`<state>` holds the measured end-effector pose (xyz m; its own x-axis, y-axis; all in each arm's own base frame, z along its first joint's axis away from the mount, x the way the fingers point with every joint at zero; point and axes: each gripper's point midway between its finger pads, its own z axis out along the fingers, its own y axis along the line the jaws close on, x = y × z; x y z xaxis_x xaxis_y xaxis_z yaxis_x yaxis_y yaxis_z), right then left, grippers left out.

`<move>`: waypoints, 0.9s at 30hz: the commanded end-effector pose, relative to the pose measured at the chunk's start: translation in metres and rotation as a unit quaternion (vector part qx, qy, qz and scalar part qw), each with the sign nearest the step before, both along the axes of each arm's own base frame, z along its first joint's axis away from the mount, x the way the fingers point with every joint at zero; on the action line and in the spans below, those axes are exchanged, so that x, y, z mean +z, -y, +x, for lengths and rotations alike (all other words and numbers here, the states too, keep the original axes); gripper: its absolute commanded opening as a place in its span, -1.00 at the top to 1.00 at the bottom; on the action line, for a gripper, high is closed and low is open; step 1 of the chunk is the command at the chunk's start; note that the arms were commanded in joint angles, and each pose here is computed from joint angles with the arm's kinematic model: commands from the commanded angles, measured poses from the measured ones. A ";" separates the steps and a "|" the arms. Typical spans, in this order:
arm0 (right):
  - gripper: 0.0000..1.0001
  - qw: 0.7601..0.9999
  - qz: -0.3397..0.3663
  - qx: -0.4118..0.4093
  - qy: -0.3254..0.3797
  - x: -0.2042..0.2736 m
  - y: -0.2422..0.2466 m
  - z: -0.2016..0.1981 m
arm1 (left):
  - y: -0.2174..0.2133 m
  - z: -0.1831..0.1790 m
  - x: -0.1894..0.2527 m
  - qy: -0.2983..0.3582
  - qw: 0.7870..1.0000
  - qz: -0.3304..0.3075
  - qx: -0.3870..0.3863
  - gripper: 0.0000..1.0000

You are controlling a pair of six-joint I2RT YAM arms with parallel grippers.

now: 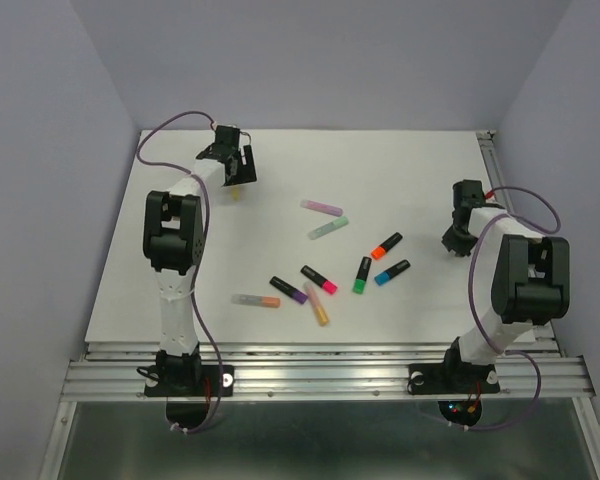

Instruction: Open the pen caps

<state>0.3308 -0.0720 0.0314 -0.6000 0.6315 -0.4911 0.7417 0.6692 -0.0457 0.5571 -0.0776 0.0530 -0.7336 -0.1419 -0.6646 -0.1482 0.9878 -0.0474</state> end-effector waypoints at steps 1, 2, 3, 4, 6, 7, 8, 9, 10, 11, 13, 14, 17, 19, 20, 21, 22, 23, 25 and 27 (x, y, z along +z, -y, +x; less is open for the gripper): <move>0.69 1.000 -0.003 -0.009 0.001 0.001 0.000 -0.012 | 0.005 -0.009 0.077 0.076 0.996 -0.042 -0.006 -0.82; 0.67 1.000 0.003 -0.006 0.001 0.000 -0.002 -0.013 | 0.007 -0.014 0.094 0.092 0.994 -0.056 -0.003 -0.82; 0.68 1.000 0.006 -0.003 0.001 -0.002 -0.003 -0.013 | 0.006 -0.023 0.086 0.088 0.994 -0.061 -0.001 -0.82; 0.70 1.000 0.010 0.000 0.001 -0.003 -0.005 -0.014 | 0.007 -0.028 0.087 0.091 0.994 -0.068 -0.001 -0.82; 0.72 1.000 0.024 0.011 0.007 -0.004 -0.010 -0.012 | 0.009 -0.045 0.092 0.099 0.991 -0.085 0.003 -0.82; 0.70 1.000 0.026 0.012 0.009 -0.004 -0.011 -0.011 | 0.009 -0.051 0.092 0.100 0.991 -0.089 0.004 -0.82; 0.63 0.999 0.029 0.013 0.008 -0.004 -0.012 -0.011 | 0.009 -0.056 0.091 0.100 0.991 -0.094 0.007 -0.83; 0.56 0.999 0.029 0.012 0.006 -0.005 -0.012 -0.012 | 0.009 -0.061 0.100 0.107 0.989 -0.101 0.007 -0.83; 0.53 1.000 0.028 0.013 0.003 -0.005 -0.012 -0.012 | 0.010 -0.069 0.090 0.097 0.990 -0.106 0.009 -0.83; 0.45 0.999 0.030 0.013 0.001 -0.006 -0.013 -0.013 | 0.012 -0.073 0.093 0.099 0.989 -0.113 0.008 -0.83; 0.11 0.999 0.033 0.017 0.002 -0.007 -0.014 -0.015 | 0.016 -0.084 0.085 0.087 0.988 -0.124 0.002 -0.83; 0.10 0.999 0.032 0.017 0.005 -0.005 -0.014 -0.014 | 0.021 -0.088 0.084 0.083 0.987 -0.134 -0.006 -0.83; -0.17 0.999 0.038 0.026 0.017 0.000 -0.017 -0.012 | 0.028 -0.100 0.084 0.080 0.986 -0.147 -0.014 -0.83; -0.42 0.998 0.048 0.037 0.034 0.008 -0.021 -0.008 | 0.034 -0.108 0.086 0.082 0.985 -0.150 -0.018 -0.85; -0.47 0.997 0.049 0.042 0.041 0.012 -0.023 -0.007 | 0.036 -0.110 0.087 0.083 0.985 -0.150 -0.020 -0.85; -0.51 0.996 0.049 0.050 0.055 0.020 -0.023 -0.004 | 0.042 -0.117 0.086 0.082 0.985 -0.150 -0.026 -0.85; -0.53 0.995 0.049 0.055 0.061 0.024 -0.024 -0.003 | 0.045 -0.120 0.086 0.081 0.985 -0.150 -0.030 -0.91; -0.58 0.995 0.049 0.060 0.068 0.028 -0.025 -0.001 | 0.049 -0.123 0.085 0.079 0.985 -0.152 -0.034 -0.93; -1.00 0.992 0.045 0.074 0.086 0.041 -0.026 0.002 | 0.057 -0.133 0.088 0.079 0.986 -0.144 -0.033 -0.93; -1.00 0.991 0.041 0.084 0.098 0.049 -0.025 0.003 | 0.062 -0.141 0.088 0.077 0.988 -0.134 -0.024 -0.94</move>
